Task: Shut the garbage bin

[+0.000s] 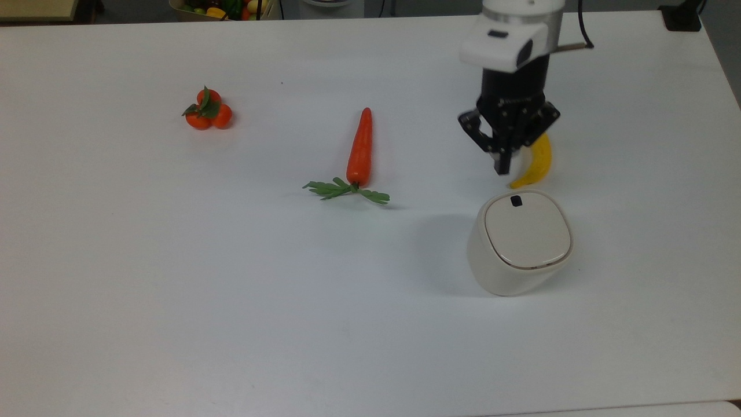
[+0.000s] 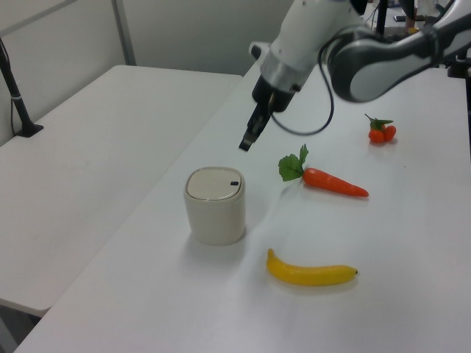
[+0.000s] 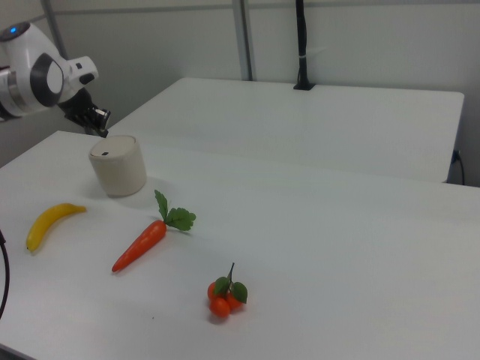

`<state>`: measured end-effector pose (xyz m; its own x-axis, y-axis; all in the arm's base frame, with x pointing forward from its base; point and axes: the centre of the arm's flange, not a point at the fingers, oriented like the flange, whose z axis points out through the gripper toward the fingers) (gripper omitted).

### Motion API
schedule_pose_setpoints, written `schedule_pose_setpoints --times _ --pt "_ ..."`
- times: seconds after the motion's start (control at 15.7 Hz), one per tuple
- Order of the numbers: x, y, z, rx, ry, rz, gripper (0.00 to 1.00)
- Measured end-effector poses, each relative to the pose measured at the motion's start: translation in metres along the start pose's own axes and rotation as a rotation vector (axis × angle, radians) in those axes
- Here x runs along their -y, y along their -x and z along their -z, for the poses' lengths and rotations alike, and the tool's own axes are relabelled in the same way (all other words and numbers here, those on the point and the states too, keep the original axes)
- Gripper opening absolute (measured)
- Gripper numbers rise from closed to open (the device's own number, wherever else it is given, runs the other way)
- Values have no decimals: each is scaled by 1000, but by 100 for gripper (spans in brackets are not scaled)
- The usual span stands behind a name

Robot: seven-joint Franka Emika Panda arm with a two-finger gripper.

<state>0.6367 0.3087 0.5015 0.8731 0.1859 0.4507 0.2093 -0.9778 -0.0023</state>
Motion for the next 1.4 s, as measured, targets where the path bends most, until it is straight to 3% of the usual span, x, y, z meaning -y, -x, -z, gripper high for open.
schedule_pose_setpoints --times 0.13,0.32,0.64,0.7,1.15,1.4 --pt "-20 -1 18 50 -7 -67 13" --pt "-61 0 46 148 -25 -183 44" --pt "-117 6 93 226 21 -268 93" --pt "-125 9 103 245 32 -279 100" --pt "-179 53 185 422 118 -369 100" --pt "-218 69 218 410 59 -413 100"
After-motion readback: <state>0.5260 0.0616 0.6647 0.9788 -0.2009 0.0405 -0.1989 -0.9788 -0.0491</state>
